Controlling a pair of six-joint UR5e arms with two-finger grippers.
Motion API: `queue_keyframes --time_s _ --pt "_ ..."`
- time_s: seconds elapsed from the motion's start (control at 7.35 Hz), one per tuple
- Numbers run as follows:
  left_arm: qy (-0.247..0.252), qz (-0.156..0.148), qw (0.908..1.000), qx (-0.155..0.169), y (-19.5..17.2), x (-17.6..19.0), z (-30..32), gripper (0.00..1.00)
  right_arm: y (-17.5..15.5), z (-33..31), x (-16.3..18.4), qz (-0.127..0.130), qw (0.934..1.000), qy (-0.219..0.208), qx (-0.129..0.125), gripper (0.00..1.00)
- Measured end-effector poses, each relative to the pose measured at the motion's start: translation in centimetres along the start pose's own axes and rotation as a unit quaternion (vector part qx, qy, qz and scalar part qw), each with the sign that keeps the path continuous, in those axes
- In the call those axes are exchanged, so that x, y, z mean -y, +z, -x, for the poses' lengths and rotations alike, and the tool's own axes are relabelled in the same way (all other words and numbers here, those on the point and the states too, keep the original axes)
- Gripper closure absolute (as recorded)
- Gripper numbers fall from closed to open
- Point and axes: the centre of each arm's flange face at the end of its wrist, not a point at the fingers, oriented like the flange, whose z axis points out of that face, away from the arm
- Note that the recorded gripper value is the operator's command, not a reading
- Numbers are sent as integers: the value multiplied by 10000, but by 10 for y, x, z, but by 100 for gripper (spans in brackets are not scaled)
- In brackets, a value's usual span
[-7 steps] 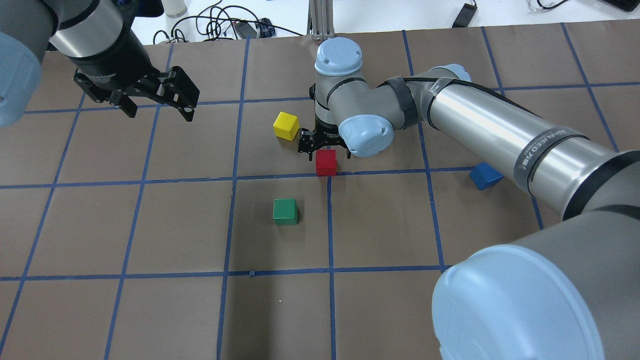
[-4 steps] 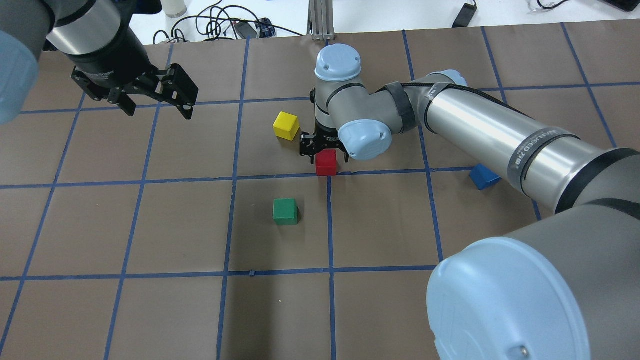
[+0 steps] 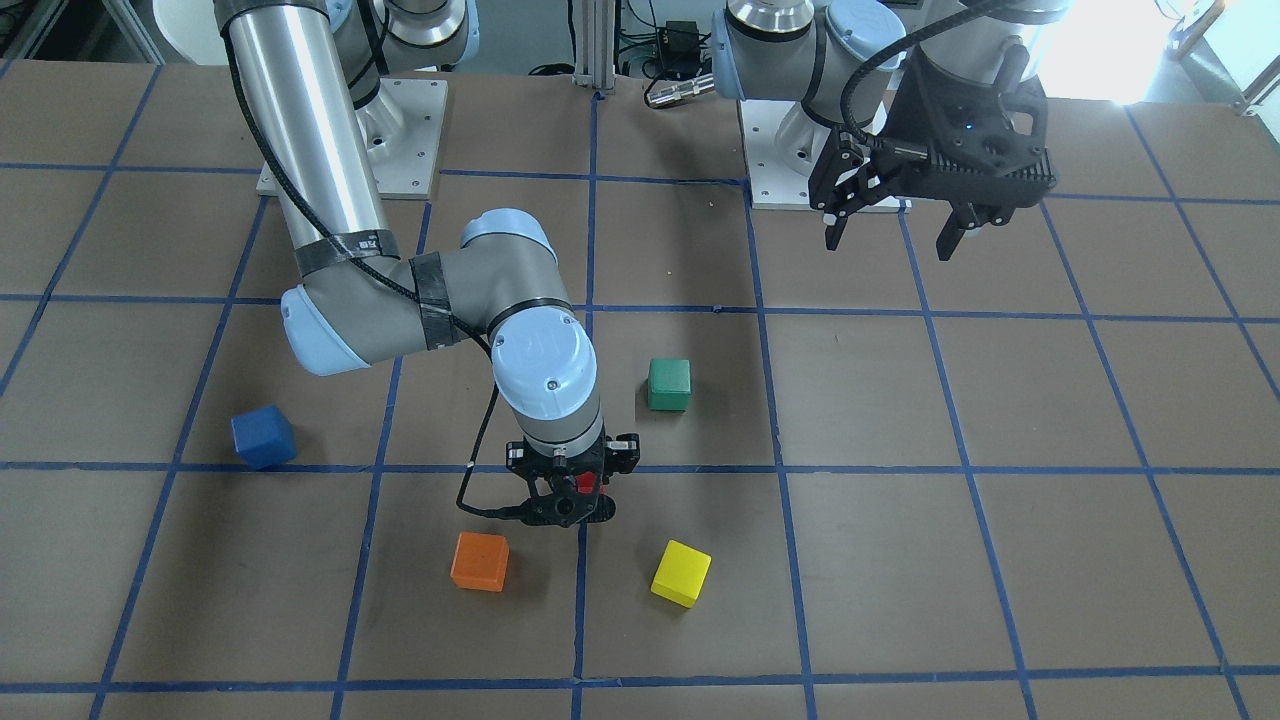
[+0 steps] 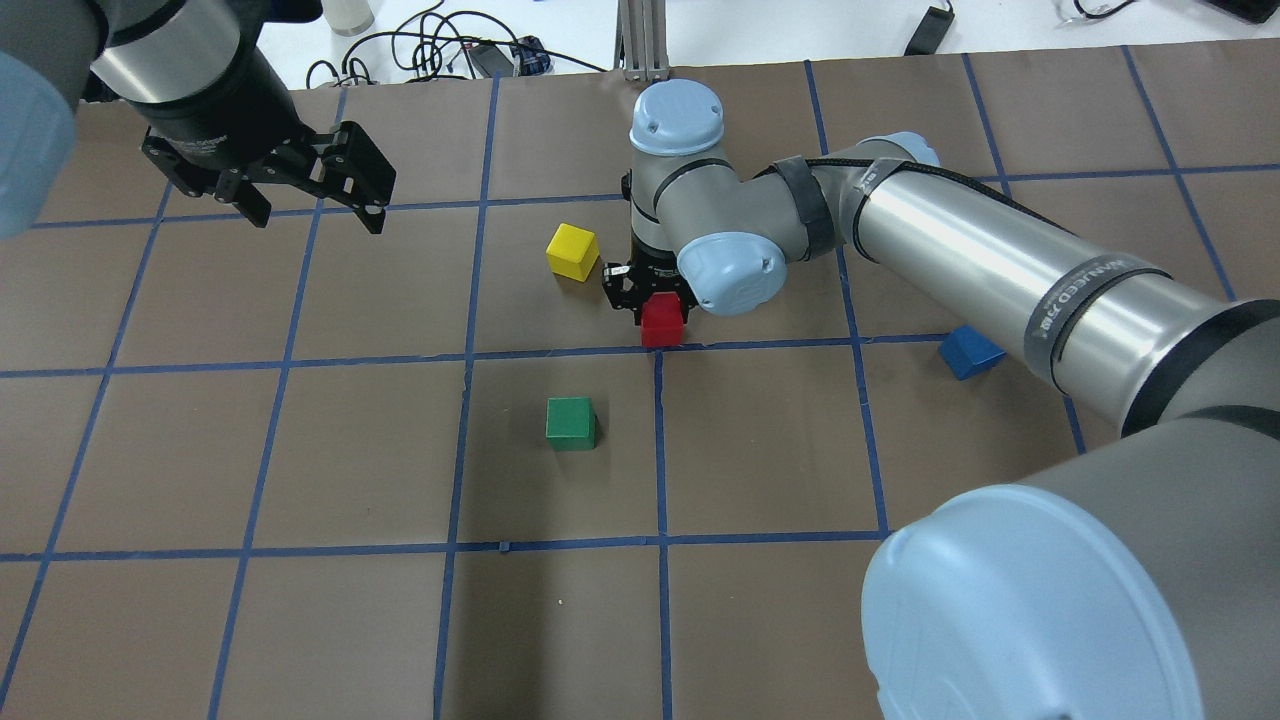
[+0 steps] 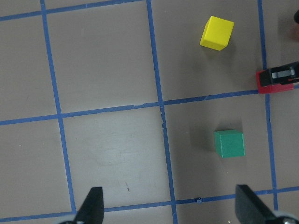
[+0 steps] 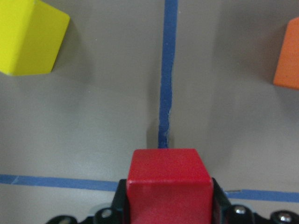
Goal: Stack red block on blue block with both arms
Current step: 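Lift the red cube with the right gripper and carry it over the blue cube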
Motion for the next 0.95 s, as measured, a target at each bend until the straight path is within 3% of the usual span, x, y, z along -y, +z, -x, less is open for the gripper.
queue_keyframes --time_s 0.27,0.54,0.95 --pt "-13 -33 10000 1 -2 1 1 0 -43 -17 -3 -27 9999 128 -8 100" --pt "-23 -51 10000 -2 -3 2 2 0 -93 -81 1 69 9989 464 -31 100" --pt "-26 -8 10000 5 0 2 2 0 -148 -207 -12 348 9990 168 -217 100"
